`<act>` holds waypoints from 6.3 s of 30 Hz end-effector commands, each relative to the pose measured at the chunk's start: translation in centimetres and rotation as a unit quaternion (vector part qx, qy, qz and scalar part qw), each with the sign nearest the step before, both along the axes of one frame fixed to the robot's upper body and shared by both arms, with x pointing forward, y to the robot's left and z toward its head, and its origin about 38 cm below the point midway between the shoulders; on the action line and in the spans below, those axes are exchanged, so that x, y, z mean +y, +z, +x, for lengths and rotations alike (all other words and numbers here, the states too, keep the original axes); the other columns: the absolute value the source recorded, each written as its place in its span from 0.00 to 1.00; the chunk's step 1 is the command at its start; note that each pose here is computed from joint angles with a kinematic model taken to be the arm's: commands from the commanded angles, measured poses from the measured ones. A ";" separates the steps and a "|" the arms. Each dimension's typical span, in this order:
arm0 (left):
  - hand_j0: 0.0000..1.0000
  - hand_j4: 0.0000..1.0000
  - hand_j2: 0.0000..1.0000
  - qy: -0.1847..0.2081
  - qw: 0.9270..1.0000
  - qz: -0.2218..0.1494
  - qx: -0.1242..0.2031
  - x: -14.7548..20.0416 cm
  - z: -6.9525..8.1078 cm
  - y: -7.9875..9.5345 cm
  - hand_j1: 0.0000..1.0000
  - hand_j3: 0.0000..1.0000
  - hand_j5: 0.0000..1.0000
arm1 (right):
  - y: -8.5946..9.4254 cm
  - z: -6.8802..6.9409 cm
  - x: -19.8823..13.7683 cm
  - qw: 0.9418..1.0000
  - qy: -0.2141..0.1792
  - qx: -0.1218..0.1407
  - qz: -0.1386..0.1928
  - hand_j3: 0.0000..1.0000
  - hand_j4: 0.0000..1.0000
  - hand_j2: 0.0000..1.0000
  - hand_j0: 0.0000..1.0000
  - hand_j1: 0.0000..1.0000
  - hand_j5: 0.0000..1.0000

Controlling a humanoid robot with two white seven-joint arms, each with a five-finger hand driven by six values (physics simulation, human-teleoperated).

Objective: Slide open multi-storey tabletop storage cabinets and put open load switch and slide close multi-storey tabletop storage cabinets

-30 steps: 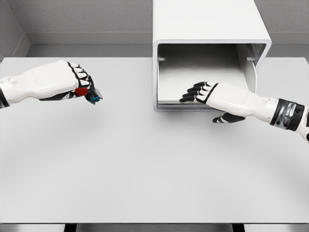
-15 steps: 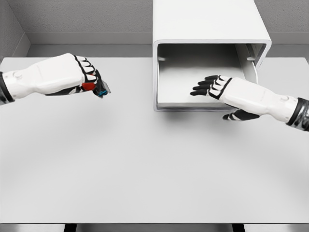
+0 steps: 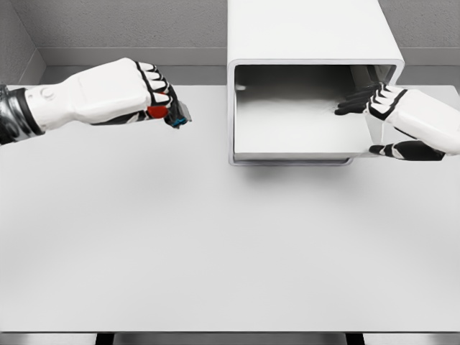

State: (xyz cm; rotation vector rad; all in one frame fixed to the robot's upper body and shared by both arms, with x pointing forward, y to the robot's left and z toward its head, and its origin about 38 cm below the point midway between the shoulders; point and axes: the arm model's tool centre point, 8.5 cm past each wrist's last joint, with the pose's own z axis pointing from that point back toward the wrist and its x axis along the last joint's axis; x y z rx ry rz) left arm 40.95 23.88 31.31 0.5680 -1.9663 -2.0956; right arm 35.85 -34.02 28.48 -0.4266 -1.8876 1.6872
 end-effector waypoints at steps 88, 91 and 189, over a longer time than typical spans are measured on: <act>0.53 0.53 0.53 -0.107 0.993 0.013 0.043 -17.2 4.6 -0.5 0.53 0.53 0.53 | 4.6 -0.5 -3.4 0.980 0.022 0.089 -0.175 0.63 0.63 0.63 0.63 0.63 0.63; 0.53 0.53 0.53 -0.106 0.993 0.015 0.043 -17.3 4.7 -0.7 0.53 0.53 0.53 | 3.8 -1.1 -3.1 0.976 0.031 0.101 -0.188 0.61 0.61 0.61 0.61 0.61 0.61; 0.91 0.91 0.91 -0.119 0.992 -0.038 0.013 -6.7 -2.7 4.3 0.91 0.91 0.91 | -4.5 -0.6 4.2 0.962 0.134 0.136 -0.194 0.54 0.54 0.54 0.54 0.54 0.54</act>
